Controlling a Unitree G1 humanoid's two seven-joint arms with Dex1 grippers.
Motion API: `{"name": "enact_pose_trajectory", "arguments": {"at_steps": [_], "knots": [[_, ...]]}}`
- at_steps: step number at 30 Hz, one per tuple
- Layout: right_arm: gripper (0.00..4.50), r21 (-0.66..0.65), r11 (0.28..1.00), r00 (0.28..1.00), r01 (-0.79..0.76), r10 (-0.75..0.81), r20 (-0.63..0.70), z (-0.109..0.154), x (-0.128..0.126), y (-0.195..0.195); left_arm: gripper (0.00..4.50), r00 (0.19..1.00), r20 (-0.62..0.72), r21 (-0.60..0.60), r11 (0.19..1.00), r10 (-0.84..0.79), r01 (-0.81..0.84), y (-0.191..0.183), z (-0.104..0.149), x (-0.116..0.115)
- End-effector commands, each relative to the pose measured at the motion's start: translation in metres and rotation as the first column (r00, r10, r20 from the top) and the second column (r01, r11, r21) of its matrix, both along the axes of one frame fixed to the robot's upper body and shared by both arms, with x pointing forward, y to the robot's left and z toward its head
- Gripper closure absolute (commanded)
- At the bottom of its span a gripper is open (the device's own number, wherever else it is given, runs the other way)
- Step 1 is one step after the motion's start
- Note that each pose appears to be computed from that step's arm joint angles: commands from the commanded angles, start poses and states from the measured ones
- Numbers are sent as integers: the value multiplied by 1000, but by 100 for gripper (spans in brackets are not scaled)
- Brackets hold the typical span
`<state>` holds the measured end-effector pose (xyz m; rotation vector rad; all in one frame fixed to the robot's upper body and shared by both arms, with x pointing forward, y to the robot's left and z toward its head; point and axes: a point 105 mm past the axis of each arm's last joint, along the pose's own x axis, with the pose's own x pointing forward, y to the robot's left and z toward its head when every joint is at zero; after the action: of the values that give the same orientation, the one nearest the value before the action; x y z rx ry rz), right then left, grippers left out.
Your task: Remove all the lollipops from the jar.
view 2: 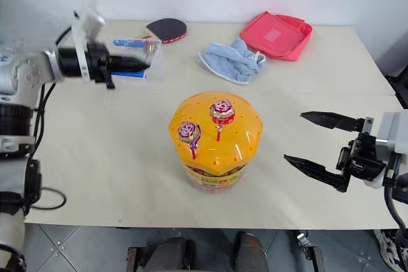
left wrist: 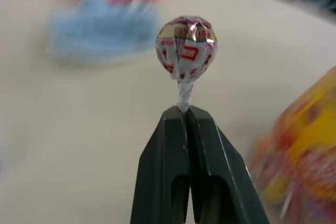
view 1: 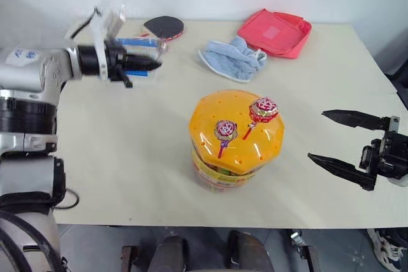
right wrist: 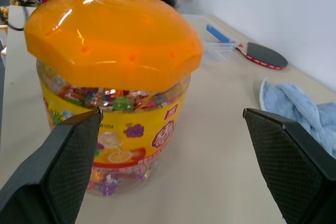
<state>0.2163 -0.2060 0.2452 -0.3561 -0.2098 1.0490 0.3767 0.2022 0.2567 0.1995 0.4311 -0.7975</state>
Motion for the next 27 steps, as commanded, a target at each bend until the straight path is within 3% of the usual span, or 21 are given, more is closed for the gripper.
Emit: {"name": "enact_pose_trajectory", "arguments": {"at_steps": [1,6,12,16,22,27], "knots": [[0,0,1000,1000,-5,5,24,1,3,-1,447,967,-135,204,961,215,-185,40,-32,-15],[0,10,1000,999,-27,27,18,-3,11,1,447,884,-260,373,885,389,-280,78,-77,-46],[0,11,998,998,-56,56,28,-3,21,5,447,776,-374,482,822,507,-304,103,-95,-73],[0,9,998,998,-59,58,33,-3,25,4,354,774,-366,476,819,516,-321,102,-83,-73],[0,4,999,998,-50,50,43,-2,27,2,165,813,-300,455,824,500,-339,99,-60,-69],[0,-11,1000,998,-25,26,49,0,28,-2,10,897,-182,426,855,402,-297,84,-20,-63]]}}
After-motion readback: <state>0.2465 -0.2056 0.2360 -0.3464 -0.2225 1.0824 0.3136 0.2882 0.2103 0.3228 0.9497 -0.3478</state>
